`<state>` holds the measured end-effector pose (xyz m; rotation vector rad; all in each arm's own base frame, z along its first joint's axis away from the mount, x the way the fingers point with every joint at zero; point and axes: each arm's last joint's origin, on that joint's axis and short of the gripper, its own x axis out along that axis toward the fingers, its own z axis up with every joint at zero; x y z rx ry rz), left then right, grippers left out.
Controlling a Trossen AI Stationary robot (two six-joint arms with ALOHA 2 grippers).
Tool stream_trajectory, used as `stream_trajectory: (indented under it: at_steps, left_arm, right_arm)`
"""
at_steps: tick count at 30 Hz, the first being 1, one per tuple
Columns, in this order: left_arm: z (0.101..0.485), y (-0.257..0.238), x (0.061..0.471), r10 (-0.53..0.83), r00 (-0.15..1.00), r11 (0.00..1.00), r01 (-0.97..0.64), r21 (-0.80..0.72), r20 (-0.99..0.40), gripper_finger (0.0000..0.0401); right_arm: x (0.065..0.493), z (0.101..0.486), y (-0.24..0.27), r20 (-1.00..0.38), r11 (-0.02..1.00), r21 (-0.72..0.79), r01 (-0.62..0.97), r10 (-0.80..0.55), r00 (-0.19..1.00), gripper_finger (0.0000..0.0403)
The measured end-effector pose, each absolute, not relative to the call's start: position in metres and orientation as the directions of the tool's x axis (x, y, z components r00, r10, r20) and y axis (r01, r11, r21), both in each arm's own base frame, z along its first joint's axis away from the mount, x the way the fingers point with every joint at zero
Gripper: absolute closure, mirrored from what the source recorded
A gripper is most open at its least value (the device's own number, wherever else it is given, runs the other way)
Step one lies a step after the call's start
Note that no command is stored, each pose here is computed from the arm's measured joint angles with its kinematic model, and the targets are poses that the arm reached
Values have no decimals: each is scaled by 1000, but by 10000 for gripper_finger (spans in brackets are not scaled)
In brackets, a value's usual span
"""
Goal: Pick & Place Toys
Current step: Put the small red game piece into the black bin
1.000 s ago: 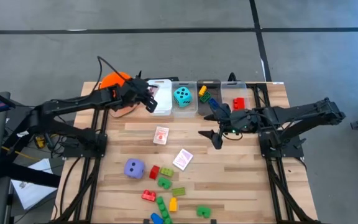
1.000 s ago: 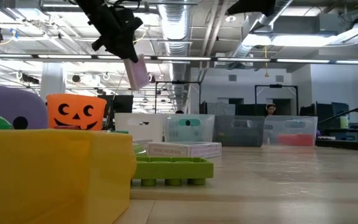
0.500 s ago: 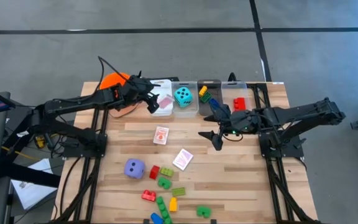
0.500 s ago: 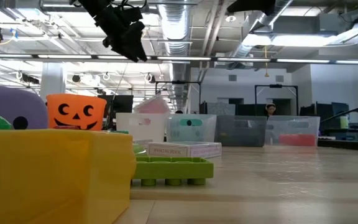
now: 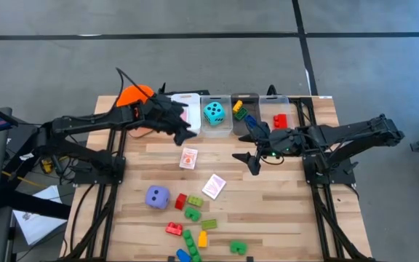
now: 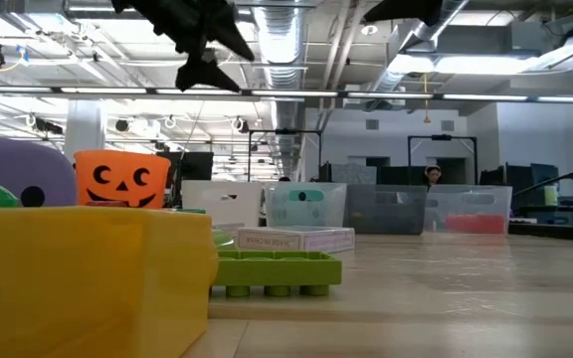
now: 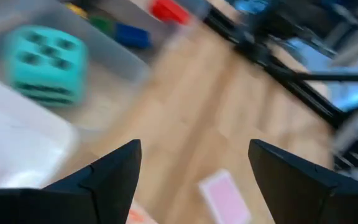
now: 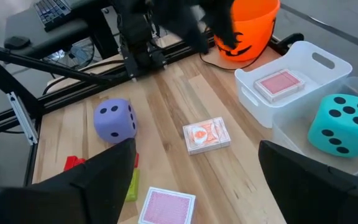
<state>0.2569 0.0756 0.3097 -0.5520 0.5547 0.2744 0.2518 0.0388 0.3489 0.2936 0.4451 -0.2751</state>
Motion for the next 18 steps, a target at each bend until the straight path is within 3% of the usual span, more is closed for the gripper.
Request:
stream_trajectory:
  at_steps: [5,14,18]
  left_arm:
    - [310,54,262,4,826,848,-301,-435,-564,111]
    - [298,25,257,86,717,848,-417,-327,-692,110]
    - [294,13,255,63,686,868,-397,-299,-725,110]
  right_arm:
    - [252,349,39,-458,921,217,322,-195,867,72]
    - [252,349,39,-459,923,213,321,-196,867,72]
    - [252,348,39,-459,939,167,301,-196,866,72]
